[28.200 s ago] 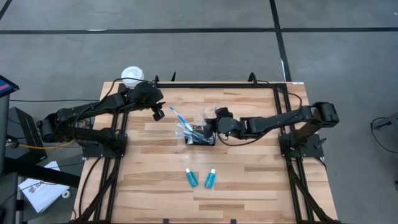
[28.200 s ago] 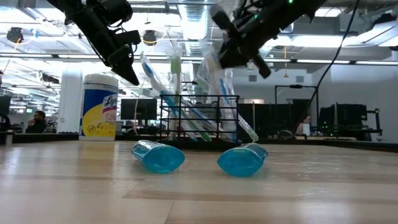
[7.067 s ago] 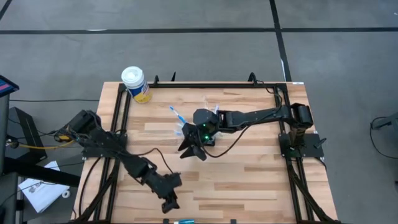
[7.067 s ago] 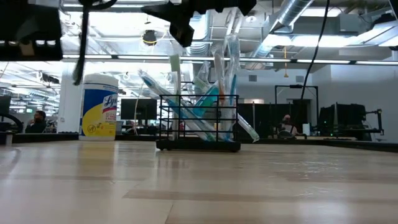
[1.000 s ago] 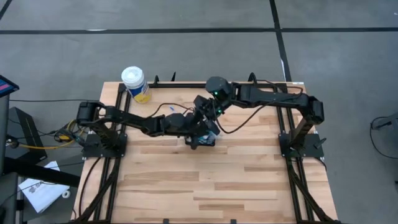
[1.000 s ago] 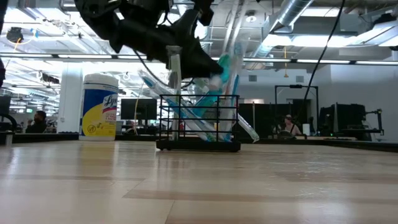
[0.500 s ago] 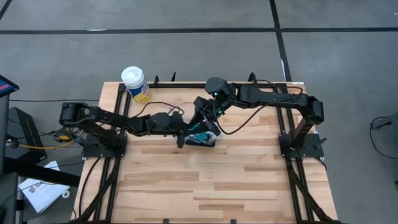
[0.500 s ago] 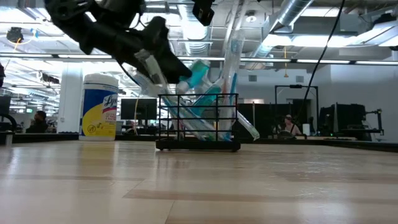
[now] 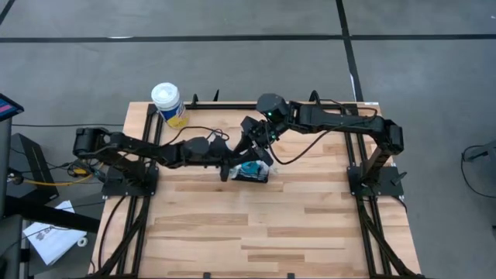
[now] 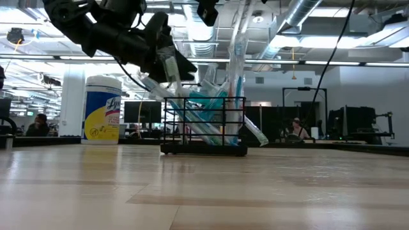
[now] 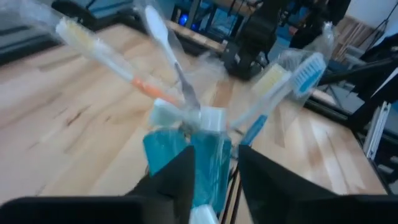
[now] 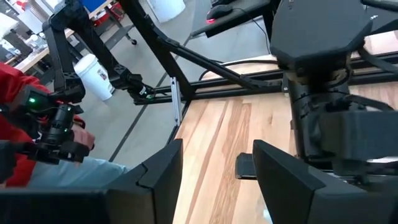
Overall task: Pick & Place toothbrushing station
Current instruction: Return to Home Position
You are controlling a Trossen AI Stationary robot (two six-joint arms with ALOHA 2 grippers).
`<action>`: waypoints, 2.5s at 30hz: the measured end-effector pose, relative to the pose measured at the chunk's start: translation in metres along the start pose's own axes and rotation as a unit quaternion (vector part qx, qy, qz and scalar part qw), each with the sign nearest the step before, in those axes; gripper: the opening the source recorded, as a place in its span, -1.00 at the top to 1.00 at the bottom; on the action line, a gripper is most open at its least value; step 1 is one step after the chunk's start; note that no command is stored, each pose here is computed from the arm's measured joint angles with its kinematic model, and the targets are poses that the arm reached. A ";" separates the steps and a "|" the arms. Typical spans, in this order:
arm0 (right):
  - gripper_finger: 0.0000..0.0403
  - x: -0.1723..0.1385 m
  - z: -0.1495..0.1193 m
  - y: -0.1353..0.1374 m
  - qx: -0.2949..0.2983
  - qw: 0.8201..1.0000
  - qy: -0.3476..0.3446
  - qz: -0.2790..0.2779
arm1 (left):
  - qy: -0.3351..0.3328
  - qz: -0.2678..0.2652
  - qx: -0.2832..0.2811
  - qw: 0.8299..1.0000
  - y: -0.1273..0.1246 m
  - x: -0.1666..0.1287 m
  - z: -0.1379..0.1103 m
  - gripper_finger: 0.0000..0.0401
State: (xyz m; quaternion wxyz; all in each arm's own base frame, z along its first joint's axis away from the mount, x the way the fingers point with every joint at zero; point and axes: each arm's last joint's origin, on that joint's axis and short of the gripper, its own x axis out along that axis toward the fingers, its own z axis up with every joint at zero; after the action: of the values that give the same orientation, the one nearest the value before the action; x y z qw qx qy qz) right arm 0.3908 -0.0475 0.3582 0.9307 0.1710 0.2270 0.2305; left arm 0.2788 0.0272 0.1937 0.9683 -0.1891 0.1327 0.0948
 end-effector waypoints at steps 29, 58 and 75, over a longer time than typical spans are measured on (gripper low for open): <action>0.24 -0.053 0.024 0.101 -0.056 0.978 -0.127 -0.159 | -0.099 -0.060 0.090 0.989 -0.074 -0.079 0.069 0.26; 0.38 -0.196 -0.116 0.201 -0.056 0.888 -0.105 -0.445 | -0.215 -0.011 0.090 0.972 -0.027 -0.280 0.094 0.54; 0.38 -0.173 -0.299 0.118 0.015 0.856 -0.258 -0.447 | -0.161 0.106 0.114 0.975 0.015 -0.310 0.060 0.54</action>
State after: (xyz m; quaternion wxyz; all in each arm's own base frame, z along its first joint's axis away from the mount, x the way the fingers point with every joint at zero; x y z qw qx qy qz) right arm 0.0629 0.0275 0.2168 0.9559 0.1181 0.0340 -0.2666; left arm -0.0048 0.0229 0.3325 0.9766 -0.0443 0.0038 0.2102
